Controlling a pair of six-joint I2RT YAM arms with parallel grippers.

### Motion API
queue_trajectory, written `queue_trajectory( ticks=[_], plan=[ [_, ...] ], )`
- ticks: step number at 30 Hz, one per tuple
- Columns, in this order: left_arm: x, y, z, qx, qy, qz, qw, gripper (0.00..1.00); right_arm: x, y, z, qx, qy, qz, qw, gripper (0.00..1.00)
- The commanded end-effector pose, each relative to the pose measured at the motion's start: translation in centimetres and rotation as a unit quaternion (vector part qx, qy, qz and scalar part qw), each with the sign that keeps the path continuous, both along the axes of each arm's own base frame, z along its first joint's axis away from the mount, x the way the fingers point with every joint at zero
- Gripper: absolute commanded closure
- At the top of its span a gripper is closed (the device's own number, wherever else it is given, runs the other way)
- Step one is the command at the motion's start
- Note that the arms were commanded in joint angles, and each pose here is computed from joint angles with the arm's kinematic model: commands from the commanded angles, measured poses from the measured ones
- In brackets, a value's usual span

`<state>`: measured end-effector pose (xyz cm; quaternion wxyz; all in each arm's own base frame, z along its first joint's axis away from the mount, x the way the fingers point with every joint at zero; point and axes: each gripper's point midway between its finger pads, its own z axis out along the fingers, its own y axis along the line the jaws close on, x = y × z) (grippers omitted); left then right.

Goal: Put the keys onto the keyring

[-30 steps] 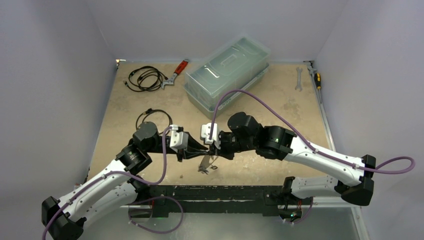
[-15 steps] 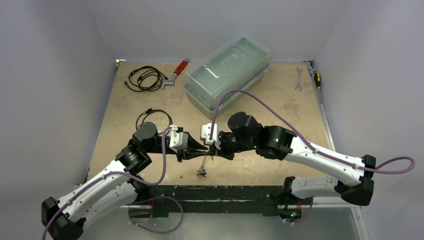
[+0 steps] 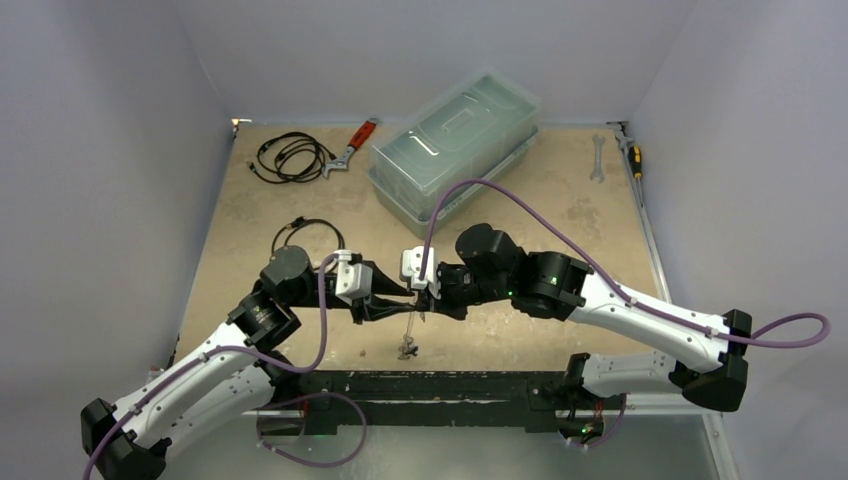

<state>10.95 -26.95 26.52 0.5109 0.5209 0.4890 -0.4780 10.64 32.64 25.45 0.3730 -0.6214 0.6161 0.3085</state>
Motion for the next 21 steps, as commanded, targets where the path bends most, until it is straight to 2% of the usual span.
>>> queue_trajectory(
  ticks=[1, 6, 8, 13, 14, 16, 17, 19, 21],
  plan=[
    [-0.2, -0.1, 1.7, -0.018, -0.015, -0.007, 1.000, 0.80, -0.2, 1.0, 2.9, 0.051, -0.018, 0.015, 0.998, 1.00],
    [-0.1, -0.1, 1.5, -0.016, -0.012, -0.006, 1.000, 0.91, -0.2, 1.0, 3.0, 0.053, -0.019, 0.016, 0.998, 1.00],
    [-0.2, -0.2, 1.4, -0.014, -0.013, -0.009, 1.000, 1.00, -0.3, 1.0, 3.0, 0.054, -0.019, 0.018, 0.998, 1.00],
    [-0.6, -0.1, 1.9, -0.020, -0.016, -0.017, 1.000, 1.00, -0.5, 1.0, 3.6, 0.071, -0.026, 0.023, 0.997, 1.00],
    [-0.5, 0.0, 2.1, -0.022, -0.019, -0.012, 1.000, 1.00, -0.5, 0.9, 3.9, 0.078, -0.030, 0.023, 0.996, 0.91],
    [-0.2, 0.2, 2.5, -0.025, -0.024, -0.001, 0.999, 1.00, -0.2, 0.8, 4.4, 0.093, -0.041, 0.014, 0.995, 0.64],
    [-0.1, 0.2, 2.6, -0.025, -0.024, 0.004, 0.999, 1.00, 0.1, 0.7, 4.8, 0.105, -0.050, 0.007, 0.993, 0.55],
    [0.0, 0.3, 2.9, -0.030, -0.026, 0.006, 0.999, 1.00, 0.5, 0.3, 6.0, 0.139, -0.072, -0.009, 0.988, 0.45],
    [0.0, 0.3, 3.5, -0.039, -0.027, 0.009, 0.999, 1.00, 0.1, 0.0, 8.1, 0.195, -0.089, -0.007, 0.977, 0.43]
  ],
)
